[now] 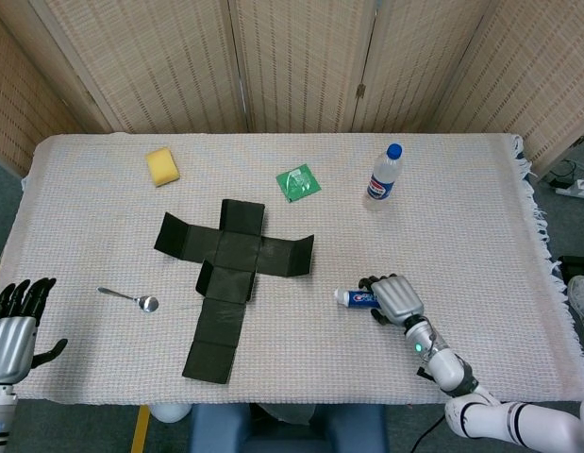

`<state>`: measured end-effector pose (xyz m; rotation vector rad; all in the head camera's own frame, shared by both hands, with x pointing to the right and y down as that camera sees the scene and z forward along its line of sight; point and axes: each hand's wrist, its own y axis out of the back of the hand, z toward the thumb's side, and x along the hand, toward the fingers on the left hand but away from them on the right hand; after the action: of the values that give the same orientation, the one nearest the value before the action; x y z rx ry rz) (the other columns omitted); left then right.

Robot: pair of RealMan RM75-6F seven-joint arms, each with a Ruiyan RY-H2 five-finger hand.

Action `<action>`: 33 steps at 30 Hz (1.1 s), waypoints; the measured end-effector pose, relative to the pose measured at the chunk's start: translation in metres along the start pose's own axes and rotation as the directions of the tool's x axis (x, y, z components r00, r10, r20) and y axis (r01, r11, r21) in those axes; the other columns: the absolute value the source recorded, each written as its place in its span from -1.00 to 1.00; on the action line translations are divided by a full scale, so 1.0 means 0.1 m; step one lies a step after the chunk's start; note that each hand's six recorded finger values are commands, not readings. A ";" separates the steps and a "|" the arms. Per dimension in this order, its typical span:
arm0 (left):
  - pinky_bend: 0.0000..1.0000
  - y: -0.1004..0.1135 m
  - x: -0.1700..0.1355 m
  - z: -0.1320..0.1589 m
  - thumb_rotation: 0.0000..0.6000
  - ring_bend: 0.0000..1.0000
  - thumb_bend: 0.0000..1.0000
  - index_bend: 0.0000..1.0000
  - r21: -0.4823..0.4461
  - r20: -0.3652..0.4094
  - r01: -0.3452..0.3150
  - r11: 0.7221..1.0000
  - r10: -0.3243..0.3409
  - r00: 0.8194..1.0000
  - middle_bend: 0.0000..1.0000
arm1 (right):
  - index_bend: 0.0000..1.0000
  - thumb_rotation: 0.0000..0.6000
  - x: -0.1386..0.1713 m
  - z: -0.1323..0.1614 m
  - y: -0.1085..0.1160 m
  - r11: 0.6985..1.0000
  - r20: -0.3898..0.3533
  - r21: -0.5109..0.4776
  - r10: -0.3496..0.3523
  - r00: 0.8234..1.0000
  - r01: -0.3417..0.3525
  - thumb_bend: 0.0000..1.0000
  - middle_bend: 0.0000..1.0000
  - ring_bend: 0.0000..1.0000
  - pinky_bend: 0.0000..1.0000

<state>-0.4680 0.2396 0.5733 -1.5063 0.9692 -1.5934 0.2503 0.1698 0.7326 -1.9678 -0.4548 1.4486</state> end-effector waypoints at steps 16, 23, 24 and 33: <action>-1.00 0.05 0.11 0.14 1.00 -0.79 -0.51 -0.80 0.016 0.079 -0.021 1.000 0.019 0.997 -0.74 | 0.04 1.00 -0.13 0.26 0.07 0.999 -0.081 0.045 0.016 0.997 -0.012 0.75 0.02 0.13 0.09; -0.92 0.14 0.28 0.45 1.00 -0.56 -0.50 -0.62 0.047 0.226 -0.044 0.998 0.032 0.974 -0.51 | 0.10 1.00 -0.17 0.55 0.35 0.998 -0.190 0.066 0.009 0.982 0.004 0.95 0.07 0.18 0.15; -0.84 0.16 0.31 0.51 1.00 -0.51 -0.50 -0.59 0.052 0.257 -0.052 0.997 0.037 0.966 -0.46 | 0.10 1.00 -0.18 0.59 0.40 0.998 -0.204 0.070 0.008 0.979 0.007 0.95 0.07 0.18 0.15; 0.18 0.27 0.53 1.19 1.00 0.14 -0.01 -0.60 0.086 0.536 -0.110 0.990 0.047 0.843 0.15 | 0.10 1.00 -0.24 1.06 0.98 0.988 -0.337 0.149 0.017 0.941 0.035 0.96 0.07 0.19 0.15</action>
<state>-0.3518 0.1756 0.5762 -1.6761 0.5987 -1.0527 0.1333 0.1145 0.6641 -2.0311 -0.1922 1.0730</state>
